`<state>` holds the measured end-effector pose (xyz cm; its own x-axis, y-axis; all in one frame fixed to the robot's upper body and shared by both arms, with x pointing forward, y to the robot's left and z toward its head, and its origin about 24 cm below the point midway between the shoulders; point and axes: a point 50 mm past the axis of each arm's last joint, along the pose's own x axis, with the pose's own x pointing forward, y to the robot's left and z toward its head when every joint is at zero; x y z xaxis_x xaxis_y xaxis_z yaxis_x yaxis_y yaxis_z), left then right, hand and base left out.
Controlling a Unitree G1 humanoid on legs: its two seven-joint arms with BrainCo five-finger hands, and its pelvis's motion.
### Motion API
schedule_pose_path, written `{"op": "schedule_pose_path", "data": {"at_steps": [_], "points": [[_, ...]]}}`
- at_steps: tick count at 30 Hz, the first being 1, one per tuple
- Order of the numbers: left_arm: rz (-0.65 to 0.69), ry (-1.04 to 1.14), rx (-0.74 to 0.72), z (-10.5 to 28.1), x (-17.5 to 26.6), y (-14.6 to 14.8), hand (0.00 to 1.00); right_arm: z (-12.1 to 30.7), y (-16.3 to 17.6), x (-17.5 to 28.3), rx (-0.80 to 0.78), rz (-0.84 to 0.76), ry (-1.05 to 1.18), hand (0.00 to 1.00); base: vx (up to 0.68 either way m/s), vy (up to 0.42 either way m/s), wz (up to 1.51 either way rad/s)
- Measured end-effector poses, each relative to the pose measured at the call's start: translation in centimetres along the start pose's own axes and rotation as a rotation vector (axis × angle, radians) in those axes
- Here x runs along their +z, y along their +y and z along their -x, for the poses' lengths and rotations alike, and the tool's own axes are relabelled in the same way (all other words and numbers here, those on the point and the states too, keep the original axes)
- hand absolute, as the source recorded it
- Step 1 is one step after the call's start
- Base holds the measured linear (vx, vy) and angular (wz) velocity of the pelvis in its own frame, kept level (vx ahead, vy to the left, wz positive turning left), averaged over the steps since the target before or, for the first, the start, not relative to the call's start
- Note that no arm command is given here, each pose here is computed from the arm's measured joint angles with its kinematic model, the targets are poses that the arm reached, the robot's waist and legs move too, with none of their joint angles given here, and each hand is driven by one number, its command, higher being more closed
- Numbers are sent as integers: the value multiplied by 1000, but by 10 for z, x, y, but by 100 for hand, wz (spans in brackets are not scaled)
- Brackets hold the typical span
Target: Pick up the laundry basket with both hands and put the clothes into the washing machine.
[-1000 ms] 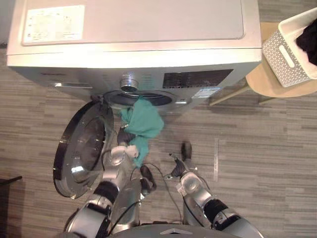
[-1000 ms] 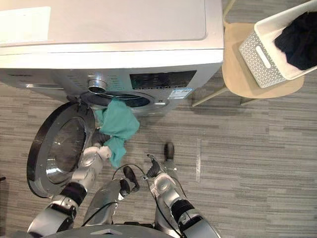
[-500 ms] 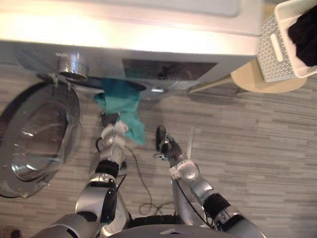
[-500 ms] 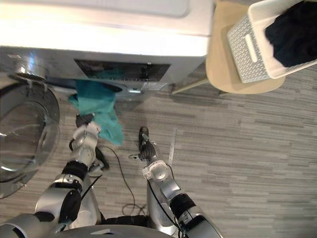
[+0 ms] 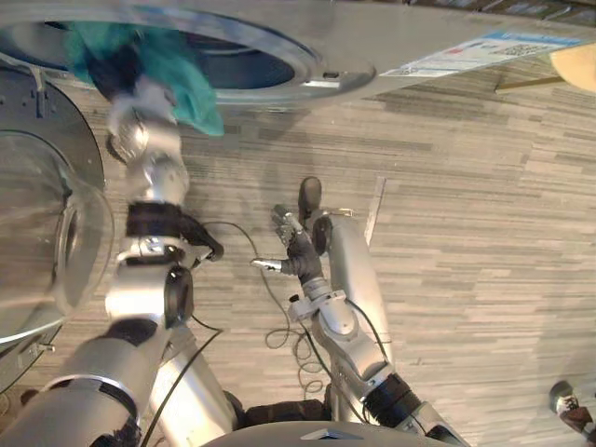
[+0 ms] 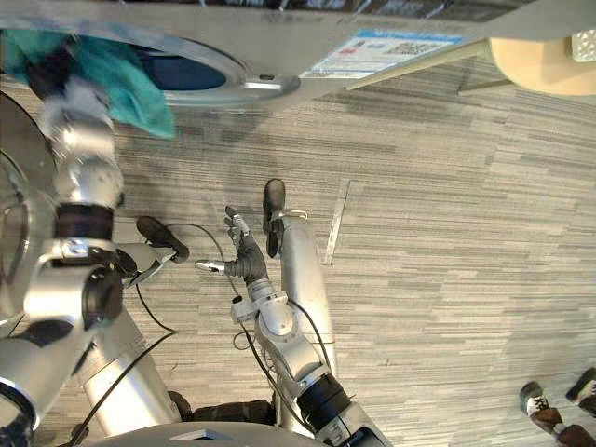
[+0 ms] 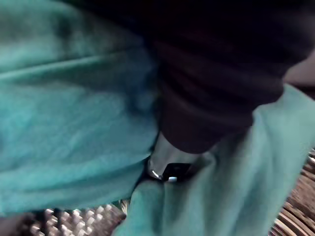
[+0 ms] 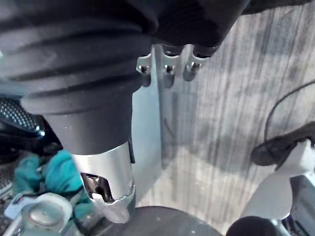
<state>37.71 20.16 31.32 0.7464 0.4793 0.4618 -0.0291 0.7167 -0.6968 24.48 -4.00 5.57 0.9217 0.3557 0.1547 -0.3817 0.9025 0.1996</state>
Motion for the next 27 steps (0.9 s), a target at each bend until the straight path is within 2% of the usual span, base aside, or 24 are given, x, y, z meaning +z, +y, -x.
{"op": "schedule_pose_path", "data": {"at_steps": [3,4,7,8,10,12,13,15,16,17,18,20,22,25,27], "points": [[49,-159,-232,-6,54,-72,100,0,-2,2,-3,-62,-6,0,-25,4,-9],[88,-229,-354,1,79,-107,100,-1,-2,2,-7,-87,-8,0,-4,33,-11],[120,-184,-465,11,75,-132,100,-2,-5,5,-38,-130,-21,0,8,51,-8],[110,-191,-472,11,79,-139,0,-1,-6,6,-41,-135,-26,0,6,45,-4],[45,-227,-479,9,81,-143,0,1,-9,11,-49,-142,-47,0,-26,59,-4],[-159,-283,-479,3,83,-153,0,1,-18,15,-73,-160,-70,0,-56,60,-2],[-371,-349,-488,-2,86,-158,0,1,-23,20,-88,-182,-93,0,-57,50,-7],[-696,-432,-493,-10,84,-154,0,1,-29,24,-92,-208,-120,0,-58,59,-13],[-777,-435,-490,-12,80,-152,0,1,-31,25,-96,-207,-124,0,-46,61,-9],[-944,-444,-492,-15,72,-148,0,1,-37,27,-116,-202,-135,0,-38,66,-2],[-1052,-450,-492,-17,67,-145,0,2,-45,29,-140,-195,-150,0,-34,69,-3],[-1229,-502,-496,-17,59,-138,0,5,-57,30,-170,-175,-158,0,-29,67,-4],[-1546,-610,-524,-12,39,-125,0,12,-70,27,-195,-166,-149,0,-38,78,-3],[-1770,-660,-635,2,7,-113,0,17,-78,25,-205,-158,-139,0,-32,34,-1],[-1826,-651,-680,7,-6,-108,0,18,-81,26,-205,-152,-143,0,0,0,0]]}}
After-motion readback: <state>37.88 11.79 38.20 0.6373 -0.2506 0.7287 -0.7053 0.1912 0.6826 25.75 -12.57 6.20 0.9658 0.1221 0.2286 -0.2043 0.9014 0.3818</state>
